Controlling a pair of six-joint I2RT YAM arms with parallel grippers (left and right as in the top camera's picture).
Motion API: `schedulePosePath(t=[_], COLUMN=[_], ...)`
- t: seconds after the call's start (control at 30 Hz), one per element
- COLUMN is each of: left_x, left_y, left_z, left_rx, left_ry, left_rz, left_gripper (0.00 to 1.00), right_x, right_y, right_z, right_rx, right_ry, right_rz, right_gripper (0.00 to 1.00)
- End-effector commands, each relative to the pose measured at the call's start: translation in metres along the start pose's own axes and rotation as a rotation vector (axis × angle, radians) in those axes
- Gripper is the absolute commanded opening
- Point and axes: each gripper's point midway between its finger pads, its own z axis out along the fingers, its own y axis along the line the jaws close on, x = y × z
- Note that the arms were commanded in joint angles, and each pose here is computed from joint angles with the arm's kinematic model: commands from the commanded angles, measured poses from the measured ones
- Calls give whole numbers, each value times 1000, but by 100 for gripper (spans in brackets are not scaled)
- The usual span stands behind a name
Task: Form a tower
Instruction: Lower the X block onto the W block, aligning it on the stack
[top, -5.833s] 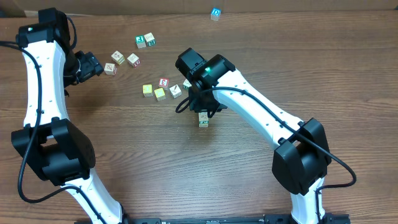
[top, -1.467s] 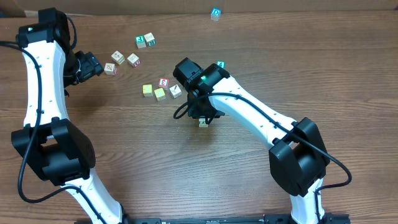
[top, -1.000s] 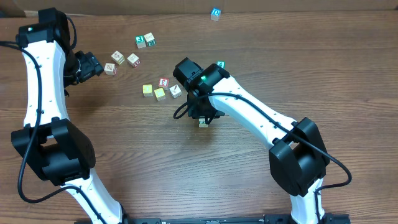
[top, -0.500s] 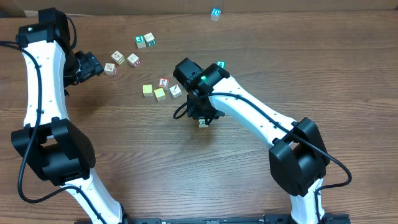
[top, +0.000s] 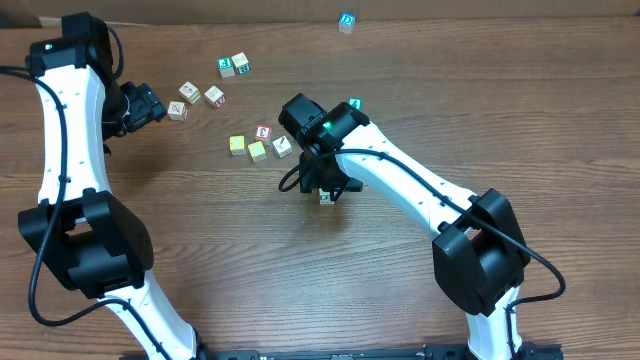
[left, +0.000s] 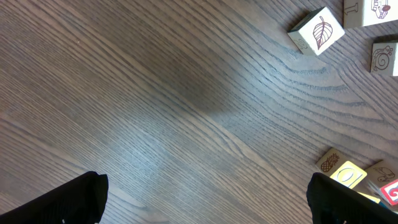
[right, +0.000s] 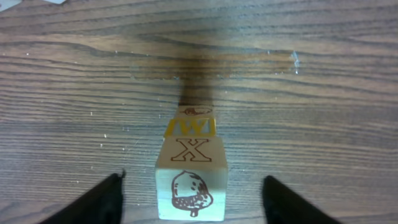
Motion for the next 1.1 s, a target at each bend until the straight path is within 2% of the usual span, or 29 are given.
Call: schedulePosePath(t=[0.0, 0.07, 0.13, 0.57, 1.07], left_x=[-3, -3, -3, -3, -3], left_y=[-1, -1, -1, -1, -2], left_z=[-10, -9, -9, -10, -10], left_rx=[14, 14, 14, 14, 14], left_ry=[-26, -26, -26, -25, -26], left_rz=[3, 1, 1, 3, 3], left_gripper=[100, 100, 99, 100, 100], right_x=[0, -2, -2, -7, -16], right_y=[1, 2, 3, 3, -3], right_z=[1, 1, 1, 1, 1], right_rx=[-1, -5, -8, -2, 24], right_ry=[-6, -11, -13, -37, -77], right_rz=[-2, -2, -1, 0, 7], right_gripper=[79, 86, 89, 100, 100])
